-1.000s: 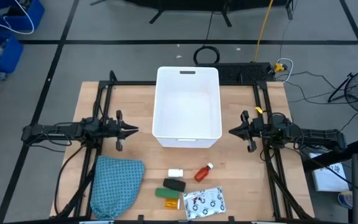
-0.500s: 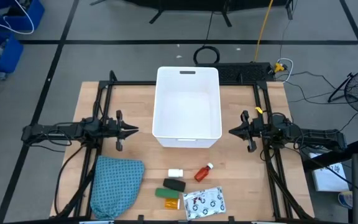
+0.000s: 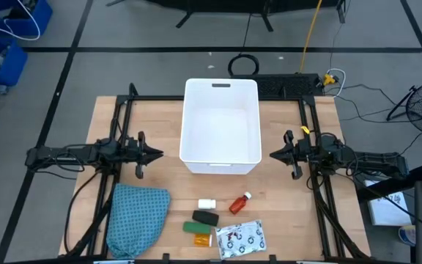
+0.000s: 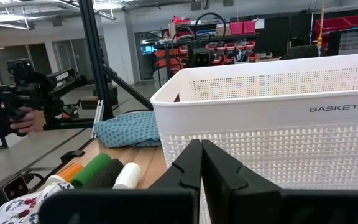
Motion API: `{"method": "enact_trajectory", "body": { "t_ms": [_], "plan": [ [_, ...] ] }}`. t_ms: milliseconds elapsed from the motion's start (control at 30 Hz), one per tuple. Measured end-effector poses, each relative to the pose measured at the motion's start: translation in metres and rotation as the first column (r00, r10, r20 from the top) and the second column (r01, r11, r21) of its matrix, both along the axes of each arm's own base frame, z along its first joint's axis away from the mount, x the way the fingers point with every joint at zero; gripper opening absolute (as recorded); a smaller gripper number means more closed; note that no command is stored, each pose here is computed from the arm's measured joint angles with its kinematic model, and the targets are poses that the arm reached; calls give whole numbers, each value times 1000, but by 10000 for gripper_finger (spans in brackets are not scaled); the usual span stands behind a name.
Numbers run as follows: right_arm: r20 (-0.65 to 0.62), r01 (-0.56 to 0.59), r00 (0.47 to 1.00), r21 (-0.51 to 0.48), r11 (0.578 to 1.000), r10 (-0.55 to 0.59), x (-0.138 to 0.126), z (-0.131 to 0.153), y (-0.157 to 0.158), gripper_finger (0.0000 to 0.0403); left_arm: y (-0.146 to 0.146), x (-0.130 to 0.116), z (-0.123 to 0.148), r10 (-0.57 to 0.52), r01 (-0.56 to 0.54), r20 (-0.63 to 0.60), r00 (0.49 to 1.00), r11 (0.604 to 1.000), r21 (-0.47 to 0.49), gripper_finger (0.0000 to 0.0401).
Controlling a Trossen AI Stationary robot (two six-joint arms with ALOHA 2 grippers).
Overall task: Pick & place medical supplies in basket/bin
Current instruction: Adjust the white bin
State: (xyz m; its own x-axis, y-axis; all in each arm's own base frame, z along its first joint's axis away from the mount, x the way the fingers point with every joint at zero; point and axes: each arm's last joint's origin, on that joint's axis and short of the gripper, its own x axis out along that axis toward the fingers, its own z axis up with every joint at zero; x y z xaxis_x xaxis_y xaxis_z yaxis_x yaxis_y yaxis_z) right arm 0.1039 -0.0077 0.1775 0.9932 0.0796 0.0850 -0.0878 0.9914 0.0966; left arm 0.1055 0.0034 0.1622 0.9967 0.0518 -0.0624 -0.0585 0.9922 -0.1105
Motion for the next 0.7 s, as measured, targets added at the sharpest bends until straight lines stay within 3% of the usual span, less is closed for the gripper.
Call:
{"method": "enact_trajectory", "body": {
  "t_ms": [400,567,633,700],
  "plan": [
    [1,0,1000,0,1000,0,0,0,0,0,1,0,2,38,-38,18,999,999,37,51],
    [101,-4,995,-20,1000,6,-1,10,0,0,2,0,1,78,-78,14,997,996,43,51],
    [143,-35,989,-62,997,44,-2,15,2,0,2,0,1,77,-78,12,997,996,43,51],
    [105,-85,990,-126,988,98,-2,12,4,3,2,0,1,77,-77,9,997,996,43,51]
  ]
}}
